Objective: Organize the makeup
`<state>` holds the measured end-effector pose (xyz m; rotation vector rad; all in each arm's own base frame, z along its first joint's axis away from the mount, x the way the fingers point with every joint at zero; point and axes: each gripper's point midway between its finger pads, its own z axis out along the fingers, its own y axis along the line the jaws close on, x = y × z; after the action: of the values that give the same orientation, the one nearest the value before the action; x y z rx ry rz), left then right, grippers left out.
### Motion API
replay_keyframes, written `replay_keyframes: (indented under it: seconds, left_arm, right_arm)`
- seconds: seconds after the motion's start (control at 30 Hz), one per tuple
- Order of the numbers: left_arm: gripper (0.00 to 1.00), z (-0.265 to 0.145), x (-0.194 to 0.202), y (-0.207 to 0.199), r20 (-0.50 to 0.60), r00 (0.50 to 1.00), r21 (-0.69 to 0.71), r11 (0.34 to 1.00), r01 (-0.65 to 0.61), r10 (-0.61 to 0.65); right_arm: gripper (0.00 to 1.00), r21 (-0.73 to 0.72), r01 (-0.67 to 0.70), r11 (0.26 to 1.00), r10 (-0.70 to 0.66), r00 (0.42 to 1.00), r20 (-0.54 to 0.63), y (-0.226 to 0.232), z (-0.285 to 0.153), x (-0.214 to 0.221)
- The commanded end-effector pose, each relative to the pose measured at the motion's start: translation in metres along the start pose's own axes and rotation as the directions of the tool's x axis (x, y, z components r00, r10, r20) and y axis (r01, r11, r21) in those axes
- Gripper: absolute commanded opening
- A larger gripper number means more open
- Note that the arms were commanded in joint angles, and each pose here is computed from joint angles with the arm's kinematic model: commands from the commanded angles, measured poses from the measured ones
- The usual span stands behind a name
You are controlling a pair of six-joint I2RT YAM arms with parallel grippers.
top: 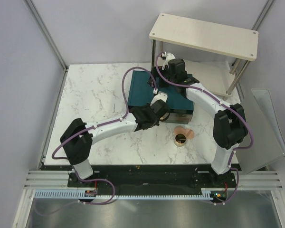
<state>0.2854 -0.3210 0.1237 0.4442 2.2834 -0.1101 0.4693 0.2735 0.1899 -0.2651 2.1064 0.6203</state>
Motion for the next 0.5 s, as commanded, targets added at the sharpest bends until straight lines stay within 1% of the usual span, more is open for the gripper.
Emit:
replay_keyframes:
  seconds: [0.0,0.07,0.13,0.3,0.4,0.43,0.47]
  left_arm:
    - [0.02,0.012,-0.054,0.004,0.154,0.988,-0.097,0.995,-0.013,0.028]
    - [0.02,0.016,-0.065,0.002,0.171,0.984,-0.116,0.993,-0.028,0.048]
    - [0.02,0.026,-0.065,0.001,0.163,0.983,-0.137,0.989,-0.056,0.079]
    - [0.02,0.034,-0.075,0.004,0.184,0.978,-0.178,0.982,-0.064,0.097]
    - [0.02,0.032,-0.075,0.004,0.184,0.977,-0.171,0.982,-0.078,0.11]
    - [0.02,0.022,-0.08,0.006,0.203,0.974,-0.162,0.984,-0.069,0.102]
    - [0.02,0.02,-0.075,0.01,0.196,0.975,-0.161,0.984,-0.076,0.107]
  right_arm:
    - [0.92,0.131,-0.073,0.989,0.122,0.902,-0.415,-0.034,0.002,0.138]
    - [0.92,0.129,-0.076,0.989,0.124,0.9,-0.417,-0.033,0.002,0.138]
    - [0.92,0.13,-0.079,0.988,0.127,0.9,-0.417,-0.033,0.003,0.138]
    - [0.92,0.135,-0.079,0.988,0.128,0.901,-0.415,-0.034,0.003,0.137]
    - [0.92,0.14,-0.078,0.987,0.13,0.901,-0.415,-0.034,0.003,0.137]
    - [0.92,0.142,-0.077,0.987,0.13,0.902,-0.413,-0.035,0.002,0.136]
    - [0.92,0.144,-0.078,0.987,0.131,0.902,-0.411,-0.035,0.002,0.135]
